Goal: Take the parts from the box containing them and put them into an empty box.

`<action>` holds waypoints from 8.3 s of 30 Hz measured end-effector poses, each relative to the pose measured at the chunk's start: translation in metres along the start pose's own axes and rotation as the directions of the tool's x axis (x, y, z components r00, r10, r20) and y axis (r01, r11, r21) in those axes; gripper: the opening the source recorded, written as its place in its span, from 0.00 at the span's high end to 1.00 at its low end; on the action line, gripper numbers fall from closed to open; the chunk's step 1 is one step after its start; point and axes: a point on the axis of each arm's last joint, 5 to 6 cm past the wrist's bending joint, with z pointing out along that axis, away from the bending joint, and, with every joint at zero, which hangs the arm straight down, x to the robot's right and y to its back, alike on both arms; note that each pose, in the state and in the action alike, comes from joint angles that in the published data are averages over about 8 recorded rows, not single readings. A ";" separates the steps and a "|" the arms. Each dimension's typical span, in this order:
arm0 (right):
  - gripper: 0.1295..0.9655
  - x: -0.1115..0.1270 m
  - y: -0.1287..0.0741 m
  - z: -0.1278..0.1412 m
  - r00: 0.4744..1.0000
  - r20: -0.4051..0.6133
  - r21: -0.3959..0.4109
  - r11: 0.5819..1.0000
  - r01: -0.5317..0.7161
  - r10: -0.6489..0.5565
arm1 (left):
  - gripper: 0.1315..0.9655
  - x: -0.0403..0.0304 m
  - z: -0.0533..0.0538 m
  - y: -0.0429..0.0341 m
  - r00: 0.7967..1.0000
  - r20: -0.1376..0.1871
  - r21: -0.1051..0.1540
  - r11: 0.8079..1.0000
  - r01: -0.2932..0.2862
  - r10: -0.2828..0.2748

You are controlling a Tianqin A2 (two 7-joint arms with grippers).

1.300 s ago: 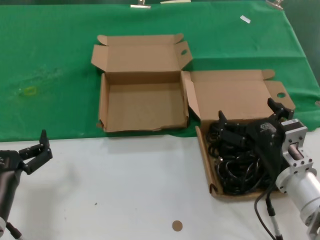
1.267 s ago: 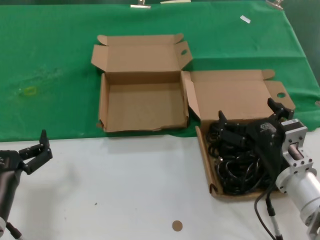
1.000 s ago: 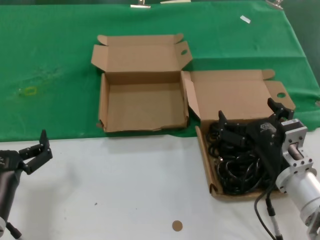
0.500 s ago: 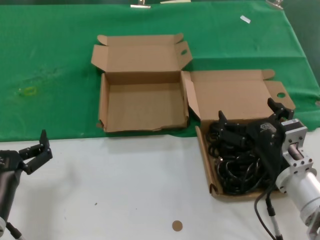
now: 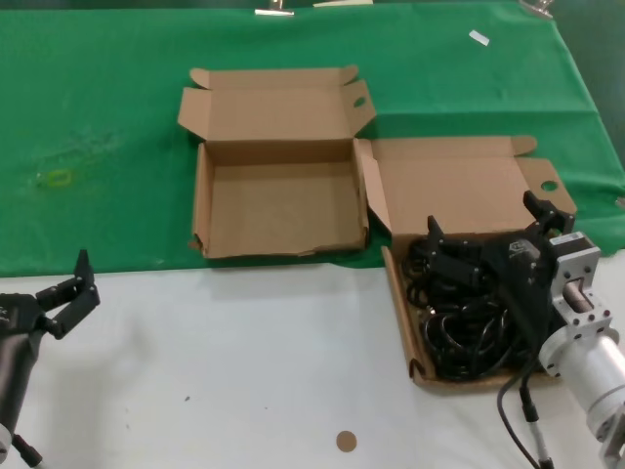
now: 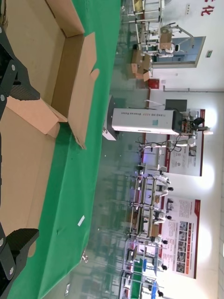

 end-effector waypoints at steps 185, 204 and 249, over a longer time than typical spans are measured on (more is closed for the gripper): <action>0.97 -0.050 -0.236 0.221 -0.024 0.748 0.401 0.423 0.813 -0.663 | 0.99 0.0000 0.000 0.0000 1.000 0.000 0.000 1.000 0.000 0.000; 0.95 -0.070 -0.226 0.252 0.000 0.706 0.399 0.398 0.826 -0.708 | 0.99 0.0000 0.000 0.0000 1.000 0.000 0.000 1.000 0.000 0.000; 0.19 -0.082 -0.131 0.235 0.345 0.650 0.296 0.644 0.706 -0.677 | 0.79 0.0000 0.000 0.0000 1.000 0.000 0.000 1.000 0.000 0.000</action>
